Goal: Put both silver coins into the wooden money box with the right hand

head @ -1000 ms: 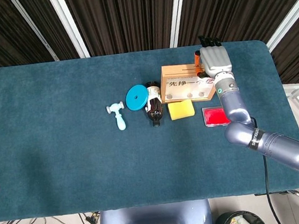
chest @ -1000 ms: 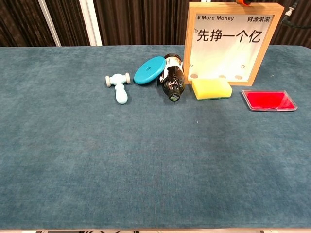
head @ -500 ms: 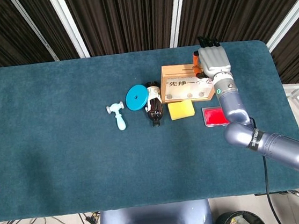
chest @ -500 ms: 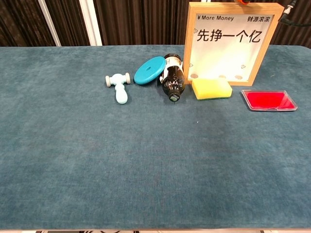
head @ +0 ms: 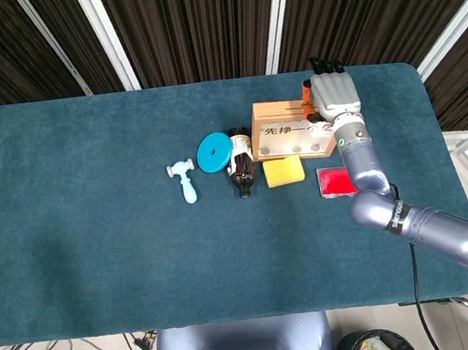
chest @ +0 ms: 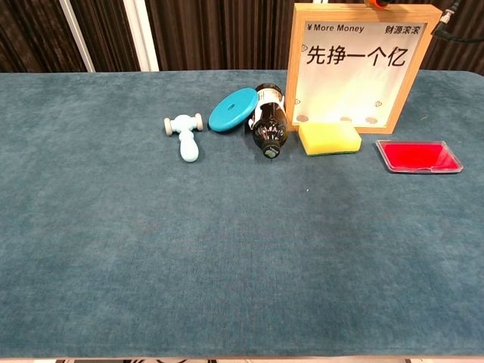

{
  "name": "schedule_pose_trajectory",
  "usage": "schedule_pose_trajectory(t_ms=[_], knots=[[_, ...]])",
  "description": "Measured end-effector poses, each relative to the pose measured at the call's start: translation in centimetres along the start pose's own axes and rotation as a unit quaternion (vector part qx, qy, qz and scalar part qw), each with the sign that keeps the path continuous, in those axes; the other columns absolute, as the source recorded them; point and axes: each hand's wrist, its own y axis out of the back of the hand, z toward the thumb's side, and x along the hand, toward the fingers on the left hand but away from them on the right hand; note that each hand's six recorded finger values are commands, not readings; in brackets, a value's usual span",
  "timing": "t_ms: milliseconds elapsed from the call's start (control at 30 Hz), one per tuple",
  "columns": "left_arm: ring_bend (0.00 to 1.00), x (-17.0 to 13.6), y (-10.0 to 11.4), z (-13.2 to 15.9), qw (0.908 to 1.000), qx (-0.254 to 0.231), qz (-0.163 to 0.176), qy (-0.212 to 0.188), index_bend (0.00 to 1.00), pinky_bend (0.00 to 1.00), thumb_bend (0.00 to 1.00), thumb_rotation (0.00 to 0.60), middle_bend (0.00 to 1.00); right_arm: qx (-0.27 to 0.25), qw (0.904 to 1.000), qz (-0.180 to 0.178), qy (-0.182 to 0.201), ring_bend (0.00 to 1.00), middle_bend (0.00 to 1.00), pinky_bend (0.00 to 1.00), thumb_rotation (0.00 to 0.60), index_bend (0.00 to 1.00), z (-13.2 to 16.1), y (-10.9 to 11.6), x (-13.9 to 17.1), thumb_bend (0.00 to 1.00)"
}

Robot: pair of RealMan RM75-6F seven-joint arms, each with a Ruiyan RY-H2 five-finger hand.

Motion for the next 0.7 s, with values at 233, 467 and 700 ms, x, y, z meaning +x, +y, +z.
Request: schedule_pose_trajectory(t_ms=[233, 467, 700], knots=[[0.0, -0.01, 0.02, -0.03, 1.0, -0.001, 0.0, 0.001, 0.05, 0.0, 0.4, 0.6, 0.0, 0.0, 1.0, 0.003, -0.003, 0.0, 0.01, 0.0, 0.6, 0.72, -0.17, -0.25, -0.13, 0.52], [0.0, -0.01, 0.0, -0.06, 1.0, 0.0, -0.001, 0.001, 0.05, 0.0, 0.4, 0.6, 0.0, -0.001, 1.0, 0.007, 0.0, 0.0, 0.01, 0.0, 0.6, 0.72, -0.05, -0.49, -0.19, 0.52], [0.0, -0.03, -0.02, -0.06, 1.0, 0.001, -0.003, 0.002, 0.05, 0.0, 0.4, 0.6, 0.0, 0.0, 1.0, 0.008, 0.004, 0.0, 0.01, 0.0, 0.6, 0.62, 0.03, -0.43, -0.03, 0.52]])
